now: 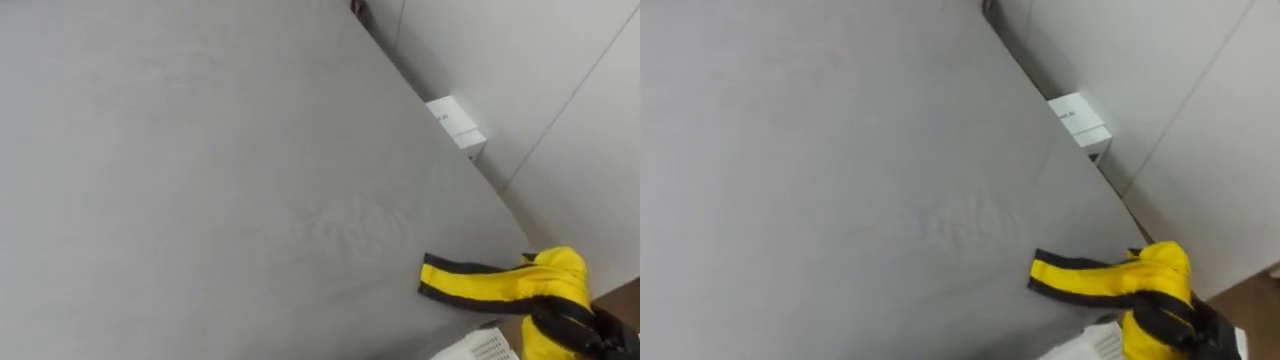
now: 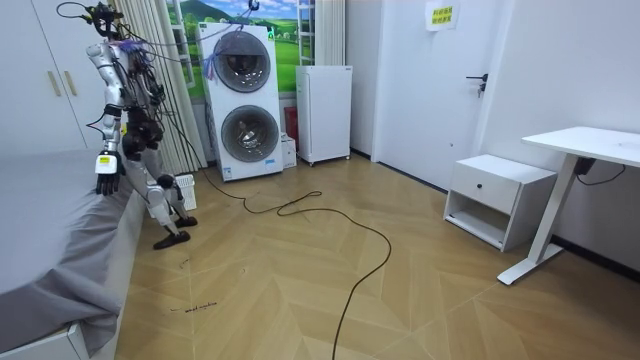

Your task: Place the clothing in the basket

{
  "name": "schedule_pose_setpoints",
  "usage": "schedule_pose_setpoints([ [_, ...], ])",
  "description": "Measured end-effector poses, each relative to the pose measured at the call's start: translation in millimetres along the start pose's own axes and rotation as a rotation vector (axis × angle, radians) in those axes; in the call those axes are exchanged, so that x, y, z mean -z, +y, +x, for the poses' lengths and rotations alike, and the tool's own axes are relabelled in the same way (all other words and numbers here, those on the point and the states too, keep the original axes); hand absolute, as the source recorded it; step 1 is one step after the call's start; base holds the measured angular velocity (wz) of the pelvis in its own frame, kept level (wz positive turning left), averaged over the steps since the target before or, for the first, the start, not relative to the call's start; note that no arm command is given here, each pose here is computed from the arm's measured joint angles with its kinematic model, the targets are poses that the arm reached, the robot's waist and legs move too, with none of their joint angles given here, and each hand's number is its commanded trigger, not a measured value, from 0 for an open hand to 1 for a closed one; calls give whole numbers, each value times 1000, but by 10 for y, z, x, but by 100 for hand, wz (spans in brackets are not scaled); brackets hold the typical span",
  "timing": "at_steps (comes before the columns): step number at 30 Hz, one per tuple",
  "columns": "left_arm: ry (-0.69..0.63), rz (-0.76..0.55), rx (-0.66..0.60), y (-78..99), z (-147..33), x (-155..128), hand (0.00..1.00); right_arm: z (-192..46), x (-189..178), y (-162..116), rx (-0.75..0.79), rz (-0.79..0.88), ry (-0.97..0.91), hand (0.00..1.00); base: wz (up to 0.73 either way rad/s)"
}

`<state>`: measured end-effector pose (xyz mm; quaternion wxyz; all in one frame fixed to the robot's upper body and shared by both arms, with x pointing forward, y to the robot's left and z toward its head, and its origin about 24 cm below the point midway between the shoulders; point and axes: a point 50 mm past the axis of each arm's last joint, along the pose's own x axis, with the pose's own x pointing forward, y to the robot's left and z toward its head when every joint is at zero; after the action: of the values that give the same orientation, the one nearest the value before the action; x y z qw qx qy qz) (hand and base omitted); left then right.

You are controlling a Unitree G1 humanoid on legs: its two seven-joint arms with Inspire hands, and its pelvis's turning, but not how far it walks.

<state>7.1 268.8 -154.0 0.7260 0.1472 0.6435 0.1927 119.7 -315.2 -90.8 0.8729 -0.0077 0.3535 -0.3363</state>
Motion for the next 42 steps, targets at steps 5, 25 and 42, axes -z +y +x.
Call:
schedule_pose_setpoints([
  [5,20,11,3,-9,-1,21,0,29,58,-32,26,32,40,100,-22],
  [25,-9,103,85,-198,18,-170,0,302,-551,-65,183,132,-85,100,-13],
  [42,-64,151,101,-251,14,-334,0,377,-610,-65,228,225,-38,0,-4],
])
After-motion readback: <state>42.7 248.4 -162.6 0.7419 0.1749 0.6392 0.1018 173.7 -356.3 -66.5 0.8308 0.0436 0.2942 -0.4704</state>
